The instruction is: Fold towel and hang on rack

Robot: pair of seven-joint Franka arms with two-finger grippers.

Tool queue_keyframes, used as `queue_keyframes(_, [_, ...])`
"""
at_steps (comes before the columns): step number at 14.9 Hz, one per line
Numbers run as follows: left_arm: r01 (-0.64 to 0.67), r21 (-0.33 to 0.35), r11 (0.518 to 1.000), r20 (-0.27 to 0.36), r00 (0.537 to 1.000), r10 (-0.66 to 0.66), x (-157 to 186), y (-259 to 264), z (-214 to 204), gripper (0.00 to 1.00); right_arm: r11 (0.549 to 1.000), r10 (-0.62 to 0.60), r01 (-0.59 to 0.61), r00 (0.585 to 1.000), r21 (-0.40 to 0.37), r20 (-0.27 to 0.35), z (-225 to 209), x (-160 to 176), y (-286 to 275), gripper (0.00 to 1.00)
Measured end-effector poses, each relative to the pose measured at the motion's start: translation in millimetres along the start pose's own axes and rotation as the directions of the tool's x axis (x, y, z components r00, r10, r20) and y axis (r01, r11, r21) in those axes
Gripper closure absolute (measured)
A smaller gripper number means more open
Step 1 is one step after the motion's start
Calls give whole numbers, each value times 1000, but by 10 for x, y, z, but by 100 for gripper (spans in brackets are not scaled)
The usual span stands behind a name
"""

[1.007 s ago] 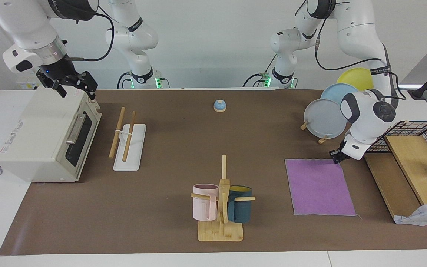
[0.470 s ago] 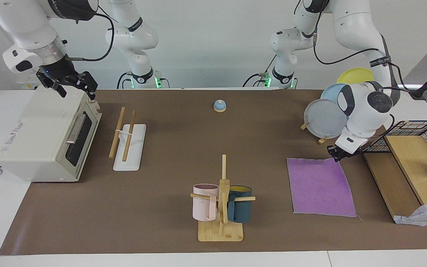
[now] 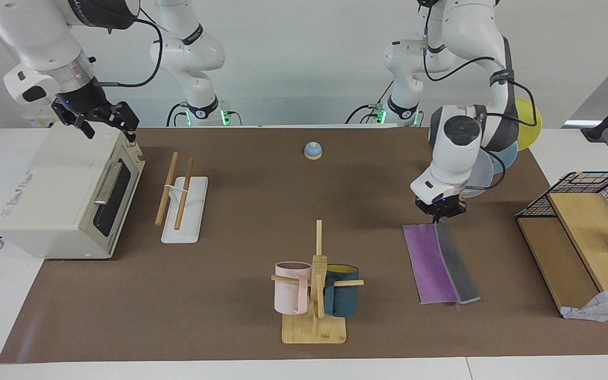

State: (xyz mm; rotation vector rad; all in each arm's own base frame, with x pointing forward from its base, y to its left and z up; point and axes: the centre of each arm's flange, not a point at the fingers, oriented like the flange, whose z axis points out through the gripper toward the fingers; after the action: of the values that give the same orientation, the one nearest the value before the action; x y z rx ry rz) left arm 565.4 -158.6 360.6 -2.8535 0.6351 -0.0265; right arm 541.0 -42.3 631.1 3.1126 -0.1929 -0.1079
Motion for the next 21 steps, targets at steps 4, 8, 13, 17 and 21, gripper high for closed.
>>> queue_keyframes(4, [24,19,1000,23,999,-24,-212,514,409,98,1000,0,0,1000,0,0,0,0,0,0])
queue_keyframes(8, [41,20,999,17,999,-41,-221,473,417,81,1000,0,0,1000,0,0,0,0,0,0])
queue_keyframes(13, [135,-15,991,-4,991,-135,-170,156,263,28,1000,0,0,1000,0,0,0,0,0,0])
queue_keyframes(17, [259,-199,945,-16,963,-268,-154,-474,184,0,1000,2,-2,1000,0,0,0,0,8,0])
queue_keyframes(21, [304,-300,904,-23,945,-325,-282,-981,365,0,1000,1,-1,1000,0,0,0,0,5,0])
